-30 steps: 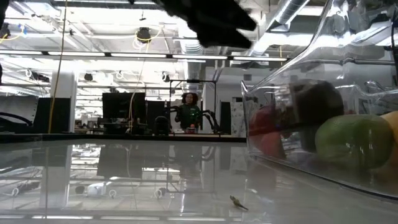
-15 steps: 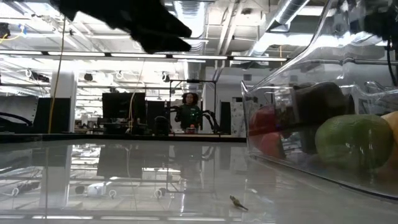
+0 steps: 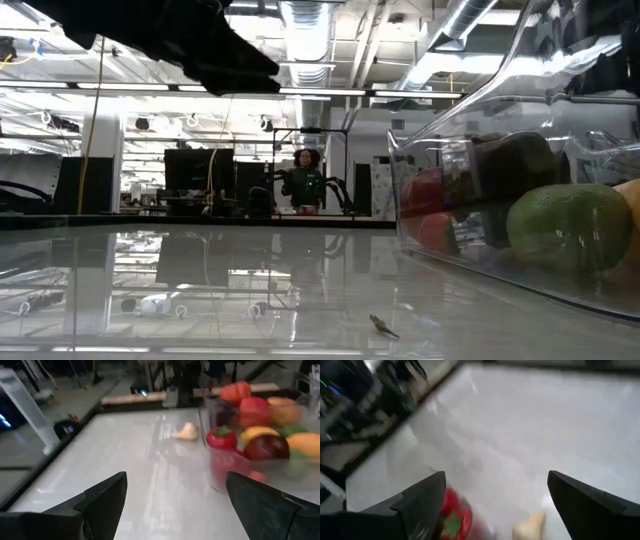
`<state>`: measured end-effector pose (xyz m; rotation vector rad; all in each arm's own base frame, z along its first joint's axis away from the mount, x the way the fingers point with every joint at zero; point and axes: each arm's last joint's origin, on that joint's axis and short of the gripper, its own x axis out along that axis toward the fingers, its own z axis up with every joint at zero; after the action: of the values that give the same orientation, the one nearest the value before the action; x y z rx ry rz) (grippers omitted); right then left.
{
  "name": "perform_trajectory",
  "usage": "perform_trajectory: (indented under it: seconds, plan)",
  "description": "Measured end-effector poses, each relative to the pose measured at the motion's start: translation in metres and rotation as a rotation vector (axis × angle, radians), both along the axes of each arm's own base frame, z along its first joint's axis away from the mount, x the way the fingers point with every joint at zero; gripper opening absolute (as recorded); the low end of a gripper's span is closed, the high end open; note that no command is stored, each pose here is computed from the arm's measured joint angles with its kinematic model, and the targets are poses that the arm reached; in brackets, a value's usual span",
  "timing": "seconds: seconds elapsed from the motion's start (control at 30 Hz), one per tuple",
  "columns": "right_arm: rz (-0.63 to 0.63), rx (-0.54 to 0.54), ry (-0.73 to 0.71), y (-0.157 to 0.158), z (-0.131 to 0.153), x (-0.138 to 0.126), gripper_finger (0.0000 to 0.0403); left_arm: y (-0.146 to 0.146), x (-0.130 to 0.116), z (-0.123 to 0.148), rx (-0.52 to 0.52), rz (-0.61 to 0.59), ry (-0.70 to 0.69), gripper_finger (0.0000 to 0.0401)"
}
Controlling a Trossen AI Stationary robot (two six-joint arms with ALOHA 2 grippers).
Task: Sort produce into baskets
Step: Put the garlic into the right transparent bin
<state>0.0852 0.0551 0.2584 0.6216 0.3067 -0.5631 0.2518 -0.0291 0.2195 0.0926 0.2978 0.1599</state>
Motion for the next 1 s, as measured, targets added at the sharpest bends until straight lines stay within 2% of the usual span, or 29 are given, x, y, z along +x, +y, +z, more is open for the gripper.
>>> perform_trajectory:
  seconds: [0.13, 0.27, 0.4, 0.6, 0.77, 1.0]
  plan:
    - [0.006, 0.145, 0.18, -0.007, 0.013, 0.02, 0.0374, 0.003, 0.002, 0.003, 0.019, 0.021, -0.04, 0.0325]
    - [-0.021, 0.345, 0.395, -0.024, 0.01, 0.033, 0.0374, 0.004, 0.003, 0.003, 0.018, 0.034, -0.041, 0.0325]
    - [-0.038, 0.521, 0.486, -0.044, 0.004, 0.048, 0.0374, 0.004, 0.002, 0.003, 0.024, 0.038, -0.037, 0.0325]
    - [-0.075, 0.73, 0.637, -0.074, -0.017, 0.074, 0.0374, 0.004, 0.002, 0.001, 0.075, 0.024, -0.014, 0.0325]
    - [-0.065, 0.861, 0.743, -0.09, -0.043, 0.1, 0.0374, 0.004, 0.001, -0.001, 0.104, 0.016, 0.021, 0.0325]
    - [-0.021, 0.953, 0.894, -0.1, -0.065, 0.135, 0.0374, 0.004, 0.001, -0.004, 0.155, -0.001, 0.057, 0.0325]
